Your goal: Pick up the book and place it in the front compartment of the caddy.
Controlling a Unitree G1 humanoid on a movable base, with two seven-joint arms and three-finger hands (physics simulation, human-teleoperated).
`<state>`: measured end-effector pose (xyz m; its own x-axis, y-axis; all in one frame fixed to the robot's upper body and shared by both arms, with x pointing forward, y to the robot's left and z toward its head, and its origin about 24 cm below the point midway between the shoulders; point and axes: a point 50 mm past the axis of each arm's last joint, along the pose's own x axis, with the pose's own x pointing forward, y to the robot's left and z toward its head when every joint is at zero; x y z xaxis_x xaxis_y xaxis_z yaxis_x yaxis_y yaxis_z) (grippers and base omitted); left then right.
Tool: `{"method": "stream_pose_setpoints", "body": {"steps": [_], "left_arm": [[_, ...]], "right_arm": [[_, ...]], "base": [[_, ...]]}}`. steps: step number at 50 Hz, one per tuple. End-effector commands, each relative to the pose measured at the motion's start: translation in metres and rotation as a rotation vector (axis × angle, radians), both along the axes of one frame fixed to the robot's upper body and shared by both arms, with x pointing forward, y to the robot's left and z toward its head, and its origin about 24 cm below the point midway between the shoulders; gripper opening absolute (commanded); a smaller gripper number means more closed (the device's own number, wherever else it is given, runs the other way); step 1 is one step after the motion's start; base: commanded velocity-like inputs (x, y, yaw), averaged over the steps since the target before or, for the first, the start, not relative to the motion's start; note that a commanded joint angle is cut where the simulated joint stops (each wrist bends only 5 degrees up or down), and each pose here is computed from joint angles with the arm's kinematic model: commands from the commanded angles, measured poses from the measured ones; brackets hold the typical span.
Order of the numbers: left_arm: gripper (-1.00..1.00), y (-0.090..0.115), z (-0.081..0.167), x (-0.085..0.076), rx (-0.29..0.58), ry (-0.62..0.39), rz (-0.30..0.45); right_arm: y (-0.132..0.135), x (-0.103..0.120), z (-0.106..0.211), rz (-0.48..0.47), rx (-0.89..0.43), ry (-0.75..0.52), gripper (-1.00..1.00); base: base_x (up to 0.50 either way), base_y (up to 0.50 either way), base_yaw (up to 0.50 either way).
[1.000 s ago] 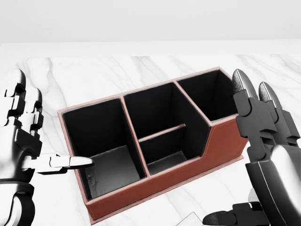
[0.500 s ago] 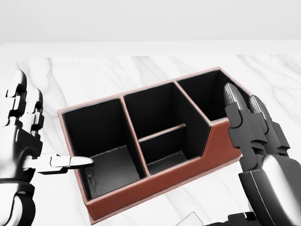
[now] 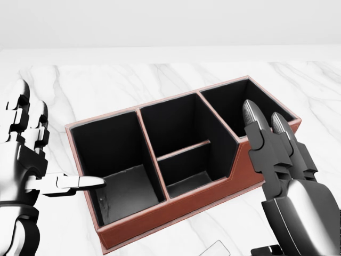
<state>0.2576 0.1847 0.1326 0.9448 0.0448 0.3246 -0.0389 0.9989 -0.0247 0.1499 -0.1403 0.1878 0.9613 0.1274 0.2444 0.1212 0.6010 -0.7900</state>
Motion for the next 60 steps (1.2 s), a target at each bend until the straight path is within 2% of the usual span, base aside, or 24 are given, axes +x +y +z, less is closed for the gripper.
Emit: {"method": "stream_pose_setpoints", "body": {"steps": [1,37,60], "left_arm": [[1.00,0.002,0.001,0.001,-0.002,-0.001,0.005],[1.00,0.003,0.001,0.003,-0.004,-0.002,0.010],[1.00,0.003,0.002,0.001,-0.003,-0.008,0.010]], "right_arm": [[0.006,-0.001,-0.001,0.028,0.004,0.013,1.00],[0.023,-0.005,-0.004,0.107,0.007,0.045,1.00],[0.034,-0.016,-0.020,0.206,-0.103,0.156,1.00]], "base": [[0.00,0.00,0.00],[0.00,0.00,0.00],[0.00,0.00,0.00]]}}
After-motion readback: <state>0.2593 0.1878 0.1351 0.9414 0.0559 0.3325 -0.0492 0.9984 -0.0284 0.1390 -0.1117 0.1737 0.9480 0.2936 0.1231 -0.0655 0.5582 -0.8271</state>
